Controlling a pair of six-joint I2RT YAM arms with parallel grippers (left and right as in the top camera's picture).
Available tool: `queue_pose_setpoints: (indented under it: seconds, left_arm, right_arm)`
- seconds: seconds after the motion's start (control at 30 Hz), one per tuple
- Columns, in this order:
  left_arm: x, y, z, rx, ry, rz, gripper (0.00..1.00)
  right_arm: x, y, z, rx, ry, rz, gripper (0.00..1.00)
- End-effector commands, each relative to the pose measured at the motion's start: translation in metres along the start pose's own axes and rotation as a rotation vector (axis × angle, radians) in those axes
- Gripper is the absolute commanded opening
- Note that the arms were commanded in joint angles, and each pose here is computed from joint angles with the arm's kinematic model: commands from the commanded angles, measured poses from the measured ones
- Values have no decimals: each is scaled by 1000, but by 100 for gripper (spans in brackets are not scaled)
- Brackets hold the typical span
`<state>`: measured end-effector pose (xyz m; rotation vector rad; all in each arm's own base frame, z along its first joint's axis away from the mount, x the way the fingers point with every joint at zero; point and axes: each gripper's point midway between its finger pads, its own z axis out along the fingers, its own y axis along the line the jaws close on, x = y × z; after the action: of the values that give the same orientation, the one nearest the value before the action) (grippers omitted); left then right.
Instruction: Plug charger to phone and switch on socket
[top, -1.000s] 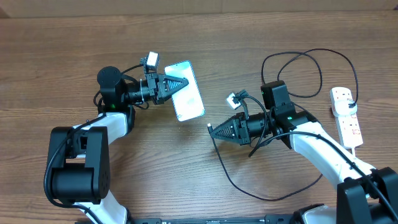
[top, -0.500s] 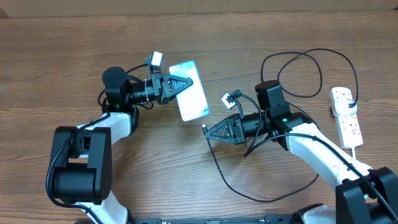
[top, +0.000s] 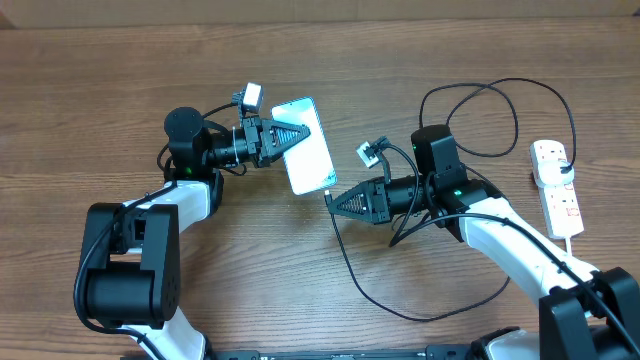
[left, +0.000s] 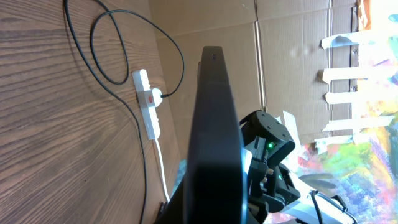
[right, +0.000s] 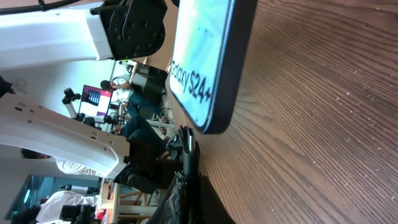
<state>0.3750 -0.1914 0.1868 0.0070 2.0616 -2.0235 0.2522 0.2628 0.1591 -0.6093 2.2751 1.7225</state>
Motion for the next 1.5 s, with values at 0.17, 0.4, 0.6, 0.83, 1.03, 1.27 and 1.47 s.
queue_pose_setpoints:
  seconds: [0.17,0.4,0.6,0.83,1.03,1.27,1.47]
  left_arm:
    - [-1,-6,1,13,6,57,4]
    - [7,-7,1,23,56,88,4]
    - [7,-7,1,23,55,88,4]
    - [6,-7,1,21,45,86,4]
    - [6,-7,1,21,46,84,4]
    - [7,-7,1,22,55,83,4]
    - [9,-7,1,25,66,84,4]
  right_arm:
    - [6,-2,9,-52,36,57,4]
    - [6,5,9,-89,45,38,4]
    - [7,8,11,-96,51,30,4]
    - [11,9,19,-82,64,15,4]
    - [9,9,19,-81,57,2,4]
    - [5,3,19,-48,40,-4,4]
    - [3,4,19,-51,33,-17,4]
